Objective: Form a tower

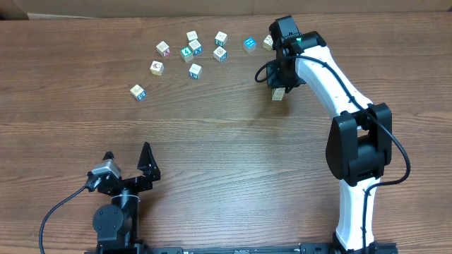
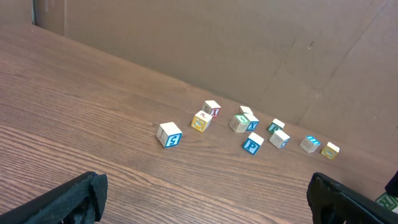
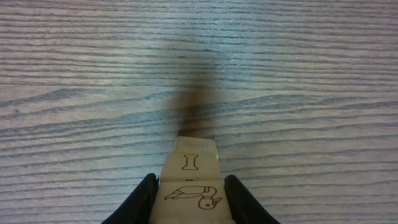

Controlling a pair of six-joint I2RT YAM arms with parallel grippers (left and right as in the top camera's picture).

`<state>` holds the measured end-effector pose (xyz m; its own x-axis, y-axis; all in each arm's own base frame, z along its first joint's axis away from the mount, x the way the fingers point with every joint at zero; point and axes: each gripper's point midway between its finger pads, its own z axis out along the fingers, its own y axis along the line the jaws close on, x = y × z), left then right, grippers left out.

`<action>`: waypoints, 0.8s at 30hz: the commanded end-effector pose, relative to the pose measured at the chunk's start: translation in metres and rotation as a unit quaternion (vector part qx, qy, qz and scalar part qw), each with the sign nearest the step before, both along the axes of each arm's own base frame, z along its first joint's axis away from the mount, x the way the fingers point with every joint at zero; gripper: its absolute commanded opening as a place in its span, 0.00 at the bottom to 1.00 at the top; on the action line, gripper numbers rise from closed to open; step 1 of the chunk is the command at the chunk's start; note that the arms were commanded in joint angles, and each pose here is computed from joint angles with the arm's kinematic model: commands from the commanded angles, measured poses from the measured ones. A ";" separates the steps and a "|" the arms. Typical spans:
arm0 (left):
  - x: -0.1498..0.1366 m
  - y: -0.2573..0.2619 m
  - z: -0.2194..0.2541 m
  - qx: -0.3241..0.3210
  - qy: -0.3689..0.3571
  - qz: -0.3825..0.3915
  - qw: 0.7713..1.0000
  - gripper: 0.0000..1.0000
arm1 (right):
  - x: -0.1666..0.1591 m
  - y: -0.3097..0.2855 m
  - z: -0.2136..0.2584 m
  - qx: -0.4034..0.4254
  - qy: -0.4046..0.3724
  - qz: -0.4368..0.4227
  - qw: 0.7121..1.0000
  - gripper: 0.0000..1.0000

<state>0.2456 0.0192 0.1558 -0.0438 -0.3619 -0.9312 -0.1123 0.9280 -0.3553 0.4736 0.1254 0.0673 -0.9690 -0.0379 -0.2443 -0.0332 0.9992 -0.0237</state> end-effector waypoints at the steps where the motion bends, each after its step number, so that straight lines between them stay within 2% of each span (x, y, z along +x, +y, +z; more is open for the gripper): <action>1: 0.000 -0.002 0.001 -0.003 -0.004 -0.004 1.000 0.99 | -0.001 0.001 -0.004 0.001 0.004 -0.001 1.000 0.30; 3: 0.000 -0.002 0.001 -0.003 -0.004 -0.004 1.000 1.00 | -0.001 0.001 -0.004 0.001 0.004 -0.001 1.000 0.37; 5: 0.000 -0.002 0.001 -0.003 -0.004 -0.004 1.000 0.99 | -0.001 0.001 -0.004 0.002 0.004 -0.001 1.000 0.40; 7: 0.000 -0.002 0.001 -0.003 -0.004 -0.004 1.000 0.99 | -0.001 0.001 -0.004 0.002 0.004 -0.001 1.000 0.54; 11: 0.000 -0.002 0.001 -0.003 -0.004 -0.004 1.000 0.99 | 0.001 0.002 -0.004 0.003 0.000 -0.001 1.000 0.77; 17: 0.000 -0.002 0.001 -0.003 -0.003 -0.004 1.000 0.99 | 0.015 0.007 0.016 0.015 -0.029 0.001 0.999 0.85; 24: 0.000 -0.002 0.001 -0.003 -0.003 -0.004 1.000 1.00 | 0.033 0.006 0.086 0.037 -0.086 -0.005 0.996 0.93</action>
